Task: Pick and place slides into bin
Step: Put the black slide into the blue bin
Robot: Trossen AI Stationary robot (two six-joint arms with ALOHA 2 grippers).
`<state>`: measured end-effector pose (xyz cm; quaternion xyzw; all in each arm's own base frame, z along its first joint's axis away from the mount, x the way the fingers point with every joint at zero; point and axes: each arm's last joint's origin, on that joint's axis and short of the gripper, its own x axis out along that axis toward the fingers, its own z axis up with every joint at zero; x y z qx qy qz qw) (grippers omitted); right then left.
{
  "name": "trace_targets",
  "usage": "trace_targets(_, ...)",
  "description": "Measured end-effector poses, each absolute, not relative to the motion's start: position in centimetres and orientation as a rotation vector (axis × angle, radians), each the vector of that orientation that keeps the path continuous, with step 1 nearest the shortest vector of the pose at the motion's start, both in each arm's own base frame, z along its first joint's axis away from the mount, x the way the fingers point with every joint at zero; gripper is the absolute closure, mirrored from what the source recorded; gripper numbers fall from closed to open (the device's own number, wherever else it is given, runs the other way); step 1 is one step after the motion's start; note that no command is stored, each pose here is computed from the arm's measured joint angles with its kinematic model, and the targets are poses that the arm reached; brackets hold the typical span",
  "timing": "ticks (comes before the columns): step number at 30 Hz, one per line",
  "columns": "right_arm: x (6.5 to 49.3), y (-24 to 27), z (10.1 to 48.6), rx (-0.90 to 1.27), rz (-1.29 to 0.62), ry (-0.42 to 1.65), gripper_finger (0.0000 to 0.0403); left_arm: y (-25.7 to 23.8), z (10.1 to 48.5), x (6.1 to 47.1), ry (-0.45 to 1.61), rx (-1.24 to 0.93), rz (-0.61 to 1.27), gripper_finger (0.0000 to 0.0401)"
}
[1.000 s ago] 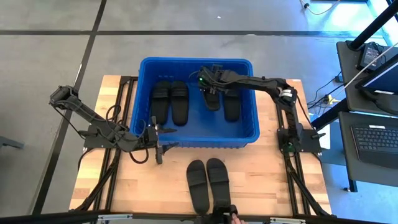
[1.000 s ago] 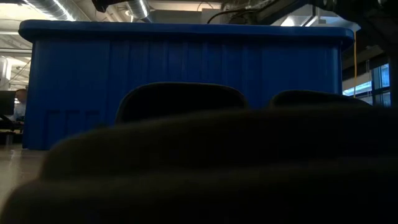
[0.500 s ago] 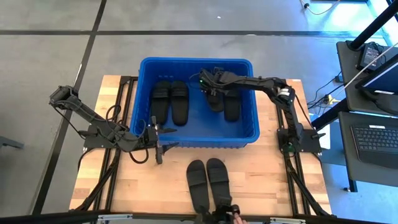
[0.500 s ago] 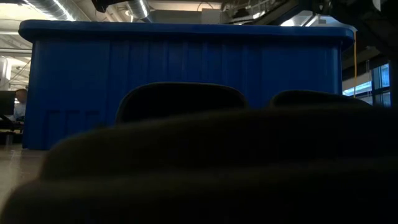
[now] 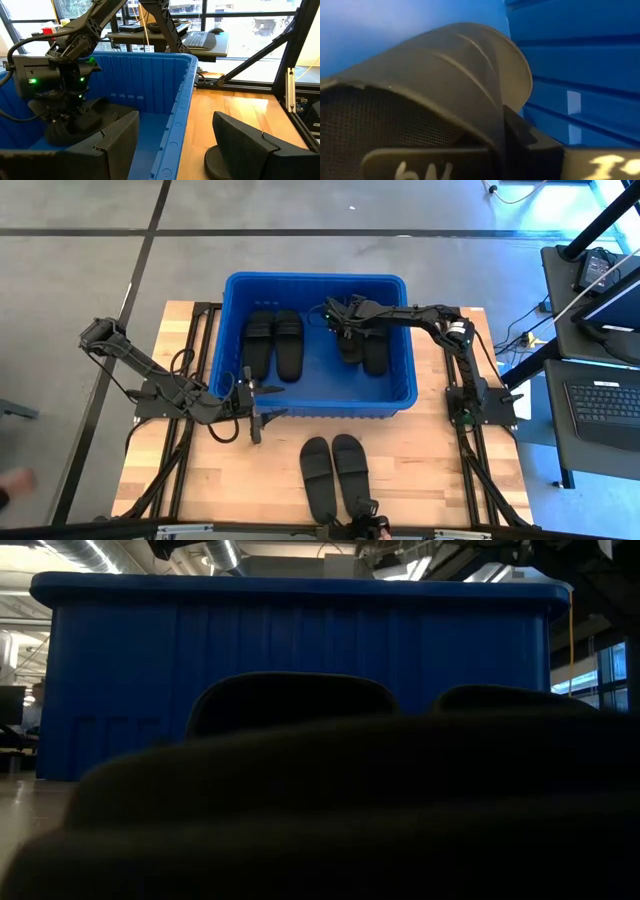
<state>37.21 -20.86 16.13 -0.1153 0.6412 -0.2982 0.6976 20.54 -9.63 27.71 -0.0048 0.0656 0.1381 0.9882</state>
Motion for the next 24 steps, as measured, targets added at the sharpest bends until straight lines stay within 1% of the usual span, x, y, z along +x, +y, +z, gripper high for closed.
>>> trace_targets(7,37.1,-20.7,16.0,-0.192,-0.663,1.418,0.0386,-9.6,27.7,20.5,0.132,-0.01,0.277,0.0153)
trace_targets(24,37.3,-19.4,15.9,-0.203,-0.611,1.461,0.0385,-9.6,27.7,20.5,0.131,-0.014,0.277,0.0153)
